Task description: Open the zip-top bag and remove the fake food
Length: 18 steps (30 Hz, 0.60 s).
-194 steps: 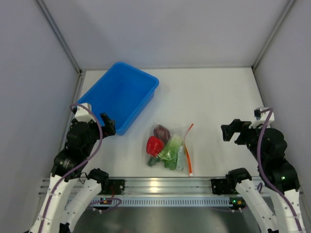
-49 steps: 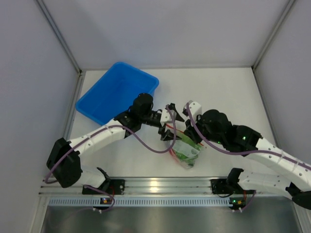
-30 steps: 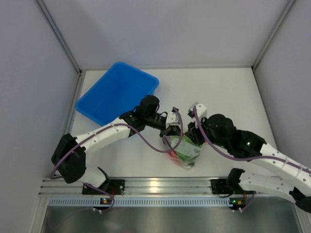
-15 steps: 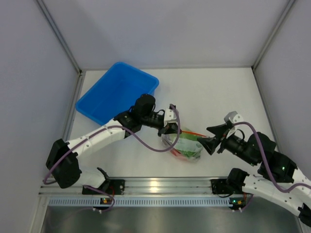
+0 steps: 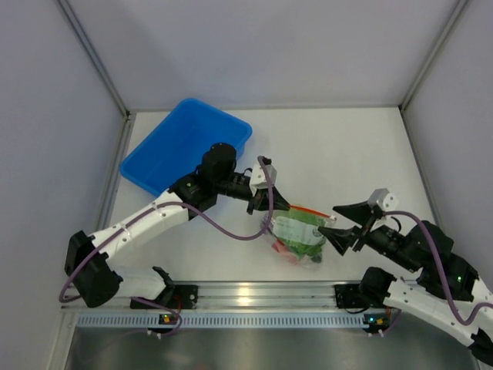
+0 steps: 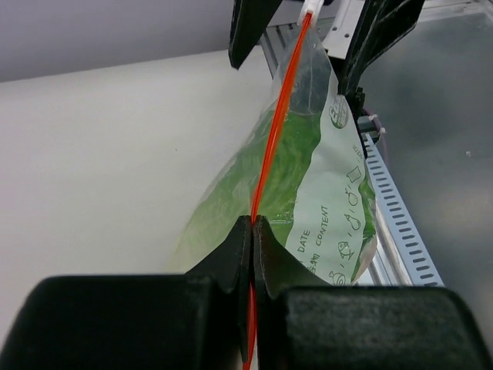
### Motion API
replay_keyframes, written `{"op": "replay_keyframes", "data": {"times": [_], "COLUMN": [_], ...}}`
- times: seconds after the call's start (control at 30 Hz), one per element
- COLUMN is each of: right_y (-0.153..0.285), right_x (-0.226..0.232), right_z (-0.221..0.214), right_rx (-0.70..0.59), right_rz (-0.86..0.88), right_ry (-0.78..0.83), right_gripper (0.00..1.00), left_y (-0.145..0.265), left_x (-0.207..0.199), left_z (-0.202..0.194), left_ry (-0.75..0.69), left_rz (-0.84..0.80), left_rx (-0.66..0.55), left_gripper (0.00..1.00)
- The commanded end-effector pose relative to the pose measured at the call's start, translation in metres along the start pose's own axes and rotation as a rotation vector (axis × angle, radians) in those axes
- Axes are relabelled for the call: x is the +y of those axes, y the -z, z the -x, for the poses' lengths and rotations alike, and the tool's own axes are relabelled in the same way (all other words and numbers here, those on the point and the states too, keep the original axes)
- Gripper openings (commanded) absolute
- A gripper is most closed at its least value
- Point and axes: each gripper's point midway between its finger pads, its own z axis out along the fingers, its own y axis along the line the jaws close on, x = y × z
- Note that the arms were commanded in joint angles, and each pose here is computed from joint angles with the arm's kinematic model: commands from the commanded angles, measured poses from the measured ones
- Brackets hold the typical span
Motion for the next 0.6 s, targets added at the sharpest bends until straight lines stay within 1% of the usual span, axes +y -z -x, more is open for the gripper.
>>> {"op": "replay_keyframes", "data": {"times": [0.0, 0.13, 0.17, 0.23, 0.27, 0.3, 0.47, 0.5, 0.53, 0.57], "right_y": [-0.001, -0.001, -0.001, -0.001, 0.0, 0.0, 0.005, 0.007, 0.008, 0.008], "right_x": [0.019, 0.032, 0.033, 0.034, 0.034, 0.033, 0.033, 0.033, 0.032, 0.032], "right_z": [0.013, 0.02, 0.022, 0.025, 0.026, 0.027, 0.034, 0.035, 0.036, 0.036], "right_rx": [-0.077, -0.133, -0.146, -0.172, -0.179, -0.192, -0.224, -0.23, -0.234, -0.234], "right_rz": [0.107, 0.179, 0.185, 0.191, 0.19, 0.185, 0.191, 0.188, 0.187, 0.186], "right_ry": [0.008, -0.006, -0.012, -0.014, -0.017, -0.018, -0.022, -0.022, -0.02, -0.016], "right_gripper": [0.69, 0.61, 0.55, 0.51, 0.43, 0.4, 0.33, 0.28, 0.24, 0.15], "left_y": [0.011, 0.011, 0.011, 0.009, 0.009, 0.009, 0.009, 0.008, 0.008, 0.007], "left_x": [-0.016, -0.021, -0.02, -0.02, -0.021, -0.021, -0.019, -0.017, -0.016, -0.016], "left_z": [0.073, 0.082, 0.084, 0.085, 0.085, 0.086, 0.085, 0.083, 0.082, 0.08], "left_ry": [-0.155, -0.156, -0.157, -0.152, -0.15, -0.15, -0.144, -0.141, -0.137, -0.131], "left_rz": [-0.043, -0.055, -0.043, -0.04, -0.04, -0.041, -0.025, -0.017, -0.008, -0.007], "left_rx": [-0.178, -0.195, -0.196, -0.197, -0.197, -0.198, -0.196, -0.193, -0.191, -0.188], "left_gripper": [0.0, 0.0, 0.0, 0.0, 0.0, 0.0, 0.0, 0.0, 0.0, 0.0]}}
